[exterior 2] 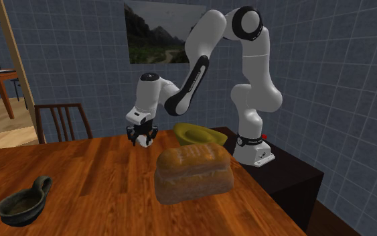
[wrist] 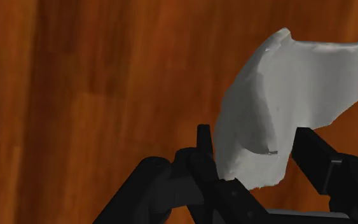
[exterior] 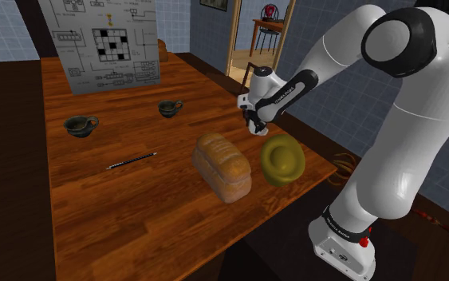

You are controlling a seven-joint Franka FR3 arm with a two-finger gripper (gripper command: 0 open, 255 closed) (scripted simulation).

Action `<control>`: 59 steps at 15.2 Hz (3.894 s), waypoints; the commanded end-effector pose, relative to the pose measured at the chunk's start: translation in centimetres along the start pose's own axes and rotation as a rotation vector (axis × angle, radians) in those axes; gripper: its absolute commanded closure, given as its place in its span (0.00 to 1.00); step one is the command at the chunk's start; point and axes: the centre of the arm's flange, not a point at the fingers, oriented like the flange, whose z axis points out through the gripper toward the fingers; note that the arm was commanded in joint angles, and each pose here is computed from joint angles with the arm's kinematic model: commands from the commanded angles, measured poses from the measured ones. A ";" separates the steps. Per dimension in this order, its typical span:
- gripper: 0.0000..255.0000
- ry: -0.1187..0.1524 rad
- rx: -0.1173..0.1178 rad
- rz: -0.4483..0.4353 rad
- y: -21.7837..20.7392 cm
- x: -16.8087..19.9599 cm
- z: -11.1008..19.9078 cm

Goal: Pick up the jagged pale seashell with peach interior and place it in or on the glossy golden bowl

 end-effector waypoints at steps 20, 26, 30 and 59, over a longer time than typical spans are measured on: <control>1.00 -0.004 0.046 -0.003 0.0 -2.9 -7.0; 1.00 -0.004 0.046 -0.003 0.5 -3.9 -9.9; 1.00 -0.004 0.046 -0.003 0.8 -4.5 -11.9; 1.00 -0.004 0.046 -0.003 -20.6 4.2 -16.9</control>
